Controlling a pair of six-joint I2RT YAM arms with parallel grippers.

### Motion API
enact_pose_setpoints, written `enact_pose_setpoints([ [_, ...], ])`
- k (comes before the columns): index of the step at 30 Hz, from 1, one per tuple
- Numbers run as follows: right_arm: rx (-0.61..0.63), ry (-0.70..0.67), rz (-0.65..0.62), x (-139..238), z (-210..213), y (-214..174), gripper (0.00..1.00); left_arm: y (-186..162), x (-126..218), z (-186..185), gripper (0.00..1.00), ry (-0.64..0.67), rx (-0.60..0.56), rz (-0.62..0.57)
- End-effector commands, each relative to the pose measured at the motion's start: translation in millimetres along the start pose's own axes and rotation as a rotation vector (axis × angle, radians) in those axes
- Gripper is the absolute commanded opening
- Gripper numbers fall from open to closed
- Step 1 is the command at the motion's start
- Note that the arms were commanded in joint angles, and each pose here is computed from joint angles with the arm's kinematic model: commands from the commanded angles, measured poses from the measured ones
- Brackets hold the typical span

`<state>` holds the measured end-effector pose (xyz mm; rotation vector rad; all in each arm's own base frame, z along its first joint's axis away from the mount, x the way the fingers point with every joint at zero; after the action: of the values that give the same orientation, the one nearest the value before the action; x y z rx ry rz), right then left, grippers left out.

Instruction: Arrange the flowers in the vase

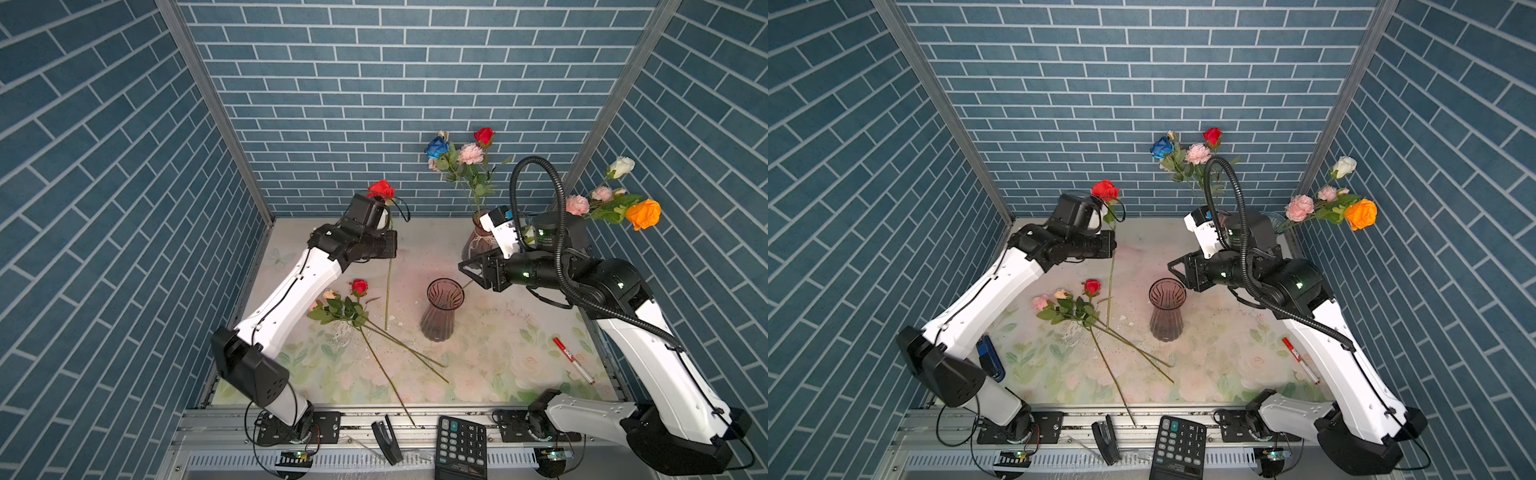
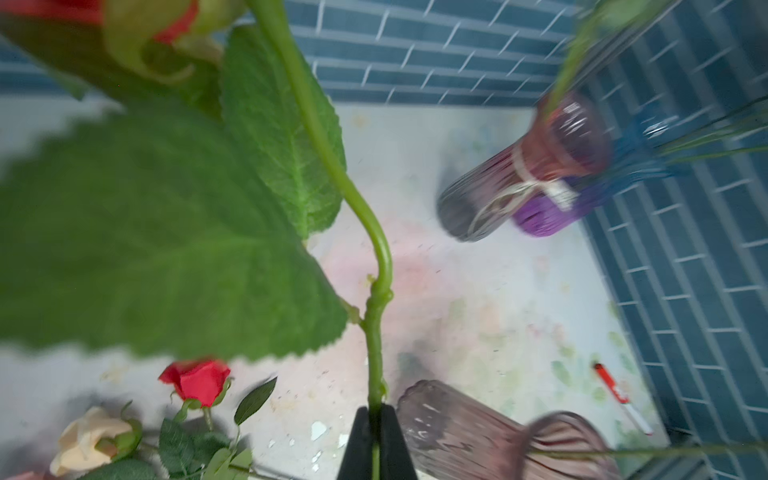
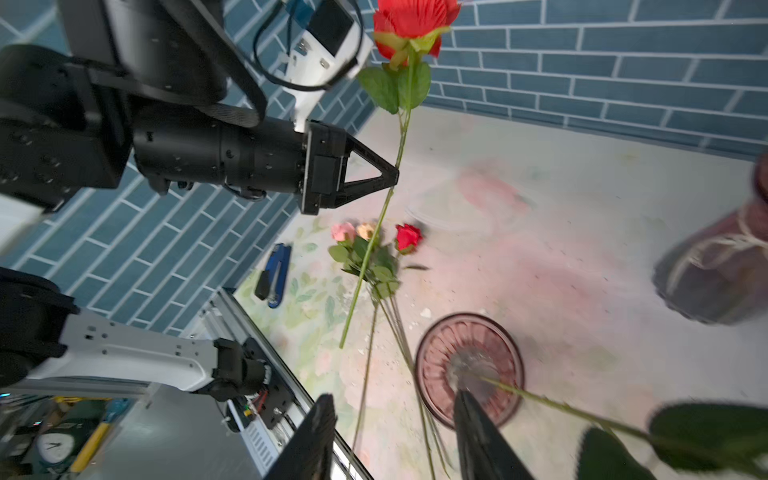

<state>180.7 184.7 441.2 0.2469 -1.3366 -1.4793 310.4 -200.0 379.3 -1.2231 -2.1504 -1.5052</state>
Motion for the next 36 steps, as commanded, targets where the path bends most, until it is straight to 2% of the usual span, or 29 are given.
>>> enact_pose_setpoints([
  [1, -0.057, 0.28, -0.084, -13, 22, 26, 0.49, 12, 38, -24, 0.0, -0.189, -0.041, -0.096],
  [3, -0.084, 0.331, -0.113, -19, 24, 35, 0.49, 18, 62, -35, 0.0, -0.294, -0.031, -0.166],
  [6, -0.106, 0.379, -0.139, -28, 26, 48, 0.48, 24, 89, -45, 0.0, -0.385, -0.005, -0.235],
  [12, -0.131, 0.492, -0.16, -44, 30, 68, 0.46, 29, 113, -60, 0.0, -0.559, 0.065, -0.284],
  [16, -0.132, 0.58, -0.174, -51, 36, 80, 0.44, 30, 118, -64, 0.0, -0.593, 0.079, -0.282],
  [20, -0.132, 0.604, -0.153, -60, 40, 84, 0.41, 29, 120, -65, 0.0, -0.61, 0.086, -0.282],
  [31, -0.141, 0.569, -0.128, -74, 35, 85, 0.17, 28, 119, -69, 0.0, -0.663, 0.113, -0.263],
  [34, -0.13, 0.555, -0.123, -74, 34, 85, 0.0, 28, 119, -71, 0.0, -0.681, 0.115, -0.257],
  [35, -0.124, 0.537, -0.121, -74, 34, 85, 0.0, 27, 119, -71, 0.0, -0.683, 0.112, -0.249],
  [36, -0.11, 0.511, -0.122, -72, 33, 86, 0.0, 27, 118, -70, 0.09, -0.674, 0.107, -0.245],
])
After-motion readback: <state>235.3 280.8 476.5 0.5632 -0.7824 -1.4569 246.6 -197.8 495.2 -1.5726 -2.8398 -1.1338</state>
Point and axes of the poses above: each gripper's point midway between its finger pads, its own x axis back along the fingers, its own z axis along the line the jaws close on, y = z × x, the point moved 8 cm from there along x, back along the fingers, and after that the axes turned 5 degrees about x, right-handed, at the moved point
